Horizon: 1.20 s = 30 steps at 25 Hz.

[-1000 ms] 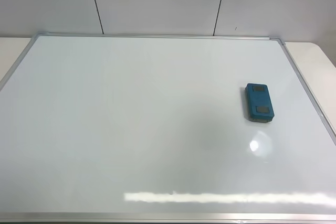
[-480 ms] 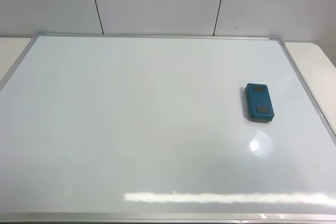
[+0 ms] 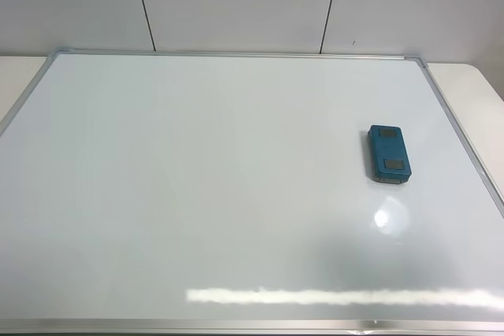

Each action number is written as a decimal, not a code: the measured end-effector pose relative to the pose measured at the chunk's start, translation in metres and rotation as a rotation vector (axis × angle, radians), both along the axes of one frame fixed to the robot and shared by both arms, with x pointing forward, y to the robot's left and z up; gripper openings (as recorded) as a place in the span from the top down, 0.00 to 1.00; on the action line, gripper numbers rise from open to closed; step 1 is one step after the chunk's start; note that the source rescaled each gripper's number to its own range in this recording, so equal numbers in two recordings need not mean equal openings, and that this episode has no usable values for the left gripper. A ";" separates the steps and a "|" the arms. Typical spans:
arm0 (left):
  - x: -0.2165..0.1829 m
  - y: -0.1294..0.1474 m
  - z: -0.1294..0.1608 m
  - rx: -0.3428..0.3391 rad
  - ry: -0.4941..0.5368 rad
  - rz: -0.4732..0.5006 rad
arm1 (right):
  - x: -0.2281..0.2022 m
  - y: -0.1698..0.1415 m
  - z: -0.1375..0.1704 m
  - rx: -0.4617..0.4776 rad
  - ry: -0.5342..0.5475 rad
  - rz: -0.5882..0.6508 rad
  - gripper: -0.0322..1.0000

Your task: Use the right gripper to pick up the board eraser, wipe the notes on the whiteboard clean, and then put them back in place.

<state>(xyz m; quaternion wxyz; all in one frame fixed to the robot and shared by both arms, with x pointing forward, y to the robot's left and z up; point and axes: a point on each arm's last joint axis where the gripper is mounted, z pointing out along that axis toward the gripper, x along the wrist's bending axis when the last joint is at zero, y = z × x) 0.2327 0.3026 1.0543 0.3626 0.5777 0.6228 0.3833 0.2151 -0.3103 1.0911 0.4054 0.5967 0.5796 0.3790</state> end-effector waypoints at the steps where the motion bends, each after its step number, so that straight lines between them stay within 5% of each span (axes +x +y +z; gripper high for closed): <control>1: 0.000 0.000 0.000 0.000 0.000 0.000 | 0.002 0.002 -0.010 0.001 0.012 0.019 0.00; 9: 0.000 0.000 0.000 -0.001 0.000 0.000 | 0.018 0.012 -0.040 0.051 0.088 0.101 0.00; 30: 0.000 0.000 0.000 -0.001 0.000 0.000 | 0.019 0.012 -0.042 0.054 0.093 0.106 0.00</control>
